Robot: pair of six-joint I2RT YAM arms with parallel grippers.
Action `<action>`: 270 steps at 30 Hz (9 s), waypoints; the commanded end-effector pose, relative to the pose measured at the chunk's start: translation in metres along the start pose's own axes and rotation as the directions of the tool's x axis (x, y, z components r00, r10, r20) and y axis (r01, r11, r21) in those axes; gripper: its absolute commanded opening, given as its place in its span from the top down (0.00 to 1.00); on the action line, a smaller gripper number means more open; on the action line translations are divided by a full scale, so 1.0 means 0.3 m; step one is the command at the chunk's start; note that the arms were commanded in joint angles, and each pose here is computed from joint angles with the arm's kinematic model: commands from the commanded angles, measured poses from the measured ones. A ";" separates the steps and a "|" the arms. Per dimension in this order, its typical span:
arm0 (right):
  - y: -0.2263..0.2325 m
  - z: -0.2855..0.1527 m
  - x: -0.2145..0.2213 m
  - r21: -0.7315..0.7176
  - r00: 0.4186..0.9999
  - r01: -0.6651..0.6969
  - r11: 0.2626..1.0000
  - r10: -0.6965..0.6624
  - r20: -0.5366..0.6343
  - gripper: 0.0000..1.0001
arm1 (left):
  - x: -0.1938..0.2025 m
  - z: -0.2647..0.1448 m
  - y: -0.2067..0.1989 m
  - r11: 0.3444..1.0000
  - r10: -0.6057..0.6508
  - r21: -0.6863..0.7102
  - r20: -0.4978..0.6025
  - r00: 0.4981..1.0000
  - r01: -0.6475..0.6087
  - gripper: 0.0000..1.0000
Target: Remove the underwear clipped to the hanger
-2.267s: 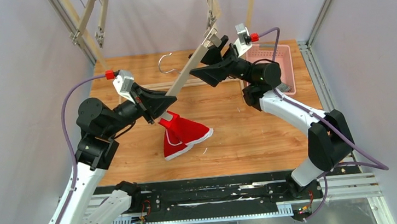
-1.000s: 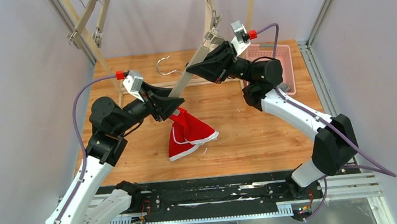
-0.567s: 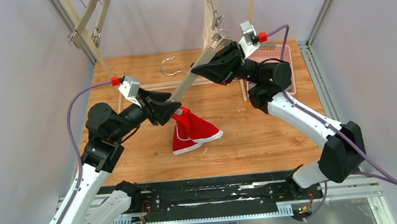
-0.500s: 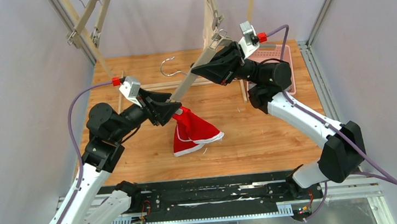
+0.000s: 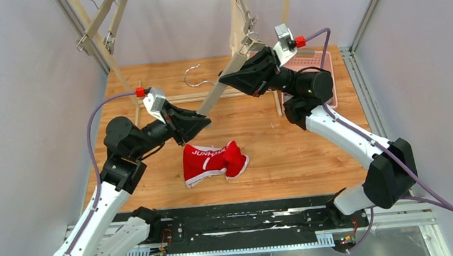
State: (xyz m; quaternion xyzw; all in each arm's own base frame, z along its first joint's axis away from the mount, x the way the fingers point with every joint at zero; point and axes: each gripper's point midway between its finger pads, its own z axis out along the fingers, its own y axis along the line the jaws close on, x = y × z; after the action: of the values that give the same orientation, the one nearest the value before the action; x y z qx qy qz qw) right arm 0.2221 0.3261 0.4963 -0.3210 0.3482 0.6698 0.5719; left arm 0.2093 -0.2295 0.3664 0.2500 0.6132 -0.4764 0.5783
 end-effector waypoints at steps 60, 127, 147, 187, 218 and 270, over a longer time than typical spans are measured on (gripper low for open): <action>-0.077 -0.469 0.619 0.389 0.674 0.427 0.816 -0.001 -0.739 0.25 | -0.066 -0.352 0.303 0.653 -0.006 -0.709 -0.359 0.933 -0.269 1.00; -0.299 -1.067 -0.389 0.695 0.727 0.611 -0.380 -0.079 -0.682 0.99 | -0.685 0.037 0.658 0.696 0.098 -0.701 -0.122 0.988 -0.156 1.00; -0.486 -1.297 -0.290 0.745 0.803 0.559 -0.364 0.014 -0.596 0.99 | -0.717 0.095 0.768 0.709 0.094 -0.697 -0.060 0.994 -0.109 1.00; -0.529 -1.402 -0.021 0.761 0.799 0.599 -0.250 0.246 -0.548 0.61 | -0.701 0.045 0.844 0.640 0.080 -0.763 -0.050 0.996 -0.089 0.80; -0.559 -1.578 0.353 0.796 0.713 0.581 -0.170 0.578 -0.397 0.61 | -0.800 -0.125 0.617 0.592 0.208 -0.795 -0.009 0.978 -0.133 0.35; -0.657 -1.113 -0.165 0.850 0.846 0.527 -0.020 0.108 -0.522 0.95 | -0.501 0.474 0.216 0.876 0.209 -0.408 -0.160 0.965 -0.258 0.32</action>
State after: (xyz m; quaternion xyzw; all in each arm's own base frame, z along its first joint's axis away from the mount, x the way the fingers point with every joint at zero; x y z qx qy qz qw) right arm 0.4489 0.0167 0.2557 -0.0099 0.8433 -0.0060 0.5373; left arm 0.3633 -0.2801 0.4971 0.2177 0.7131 -0.2308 0.6252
